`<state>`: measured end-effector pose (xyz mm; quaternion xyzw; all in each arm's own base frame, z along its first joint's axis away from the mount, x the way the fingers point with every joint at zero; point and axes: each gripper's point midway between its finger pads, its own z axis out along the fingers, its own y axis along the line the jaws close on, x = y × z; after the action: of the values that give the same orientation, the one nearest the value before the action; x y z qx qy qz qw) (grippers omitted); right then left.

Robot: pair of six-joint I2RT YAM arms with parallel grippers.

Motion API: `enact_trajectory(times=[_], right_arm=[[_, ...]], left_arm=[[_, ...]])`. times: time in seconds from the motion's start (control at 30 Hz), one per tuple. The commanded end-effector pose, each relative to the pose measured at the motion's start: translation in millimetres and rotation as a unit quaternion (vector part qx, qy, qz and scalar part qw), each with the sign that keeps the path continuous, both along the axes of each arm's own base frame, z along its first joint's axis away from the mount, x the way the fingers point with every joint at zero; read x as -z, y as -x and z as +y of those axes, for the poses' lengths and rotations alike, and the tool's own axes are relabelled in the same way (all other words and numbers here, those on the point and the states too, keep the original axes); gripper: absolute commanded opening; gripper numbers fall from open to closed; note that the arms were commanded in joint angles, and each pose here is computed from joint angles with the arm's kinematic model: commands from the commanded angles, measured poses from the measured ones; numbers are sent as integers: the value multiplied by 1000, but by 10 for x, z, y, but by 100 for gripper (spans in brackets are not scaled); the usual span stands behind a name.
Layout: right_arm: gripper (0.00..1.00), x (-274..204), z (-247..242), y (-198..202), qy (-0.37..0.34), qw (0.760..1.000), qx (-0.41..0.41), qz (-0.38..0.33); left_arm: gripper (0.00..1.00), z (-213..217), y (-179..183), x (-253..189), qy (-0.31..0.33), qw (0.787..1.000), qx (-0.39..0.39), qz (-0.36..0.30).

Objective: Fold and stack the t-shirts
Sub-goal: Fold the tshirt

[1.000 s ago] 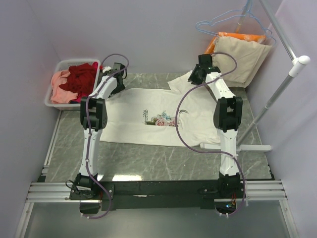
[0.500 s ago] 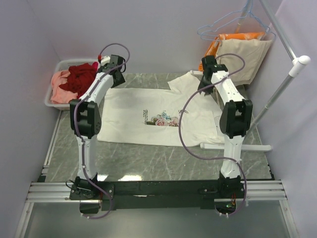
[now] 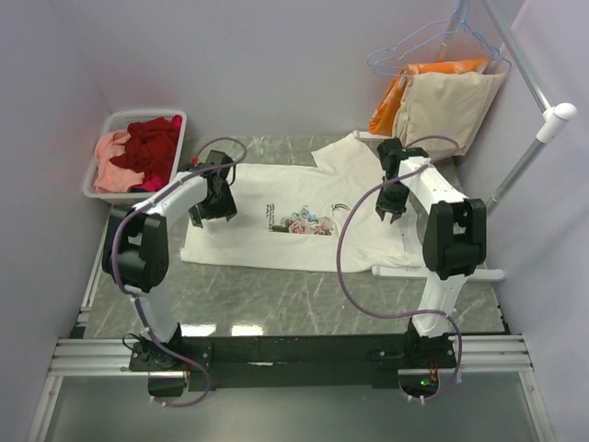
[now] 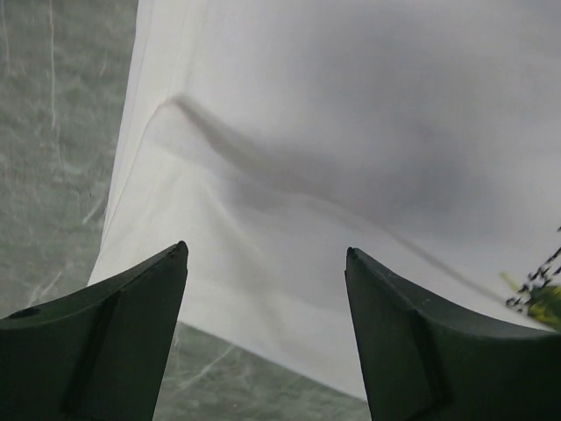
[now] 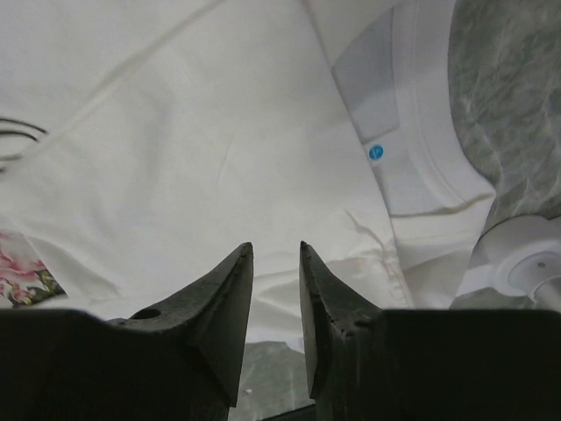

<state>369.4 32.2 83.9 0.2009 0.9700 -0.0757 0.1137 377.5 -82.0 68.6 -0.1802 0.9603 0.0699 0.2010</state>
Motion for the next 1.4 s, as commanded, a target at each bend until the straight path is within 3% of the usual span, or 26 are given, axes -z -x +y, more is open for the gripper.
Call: enact_trajectory(times=[0.0,0.37,0.73,1.37], right_arm=[[35,-2,123,179,-29,999,-12,-6],[36,309,242,162,-43,999,-16,14],[35,436,272,17,-36,999,-10,38],[32,753,235,428,-24,995,13,95]], left_arm=[[78,-82,206,-105,43,999,11,-17],[77,-224,453,96,68,998,14,0],[77,-101,598,269,21,999,-13,44],[77,-111,875,592,24,993,-8,114]])
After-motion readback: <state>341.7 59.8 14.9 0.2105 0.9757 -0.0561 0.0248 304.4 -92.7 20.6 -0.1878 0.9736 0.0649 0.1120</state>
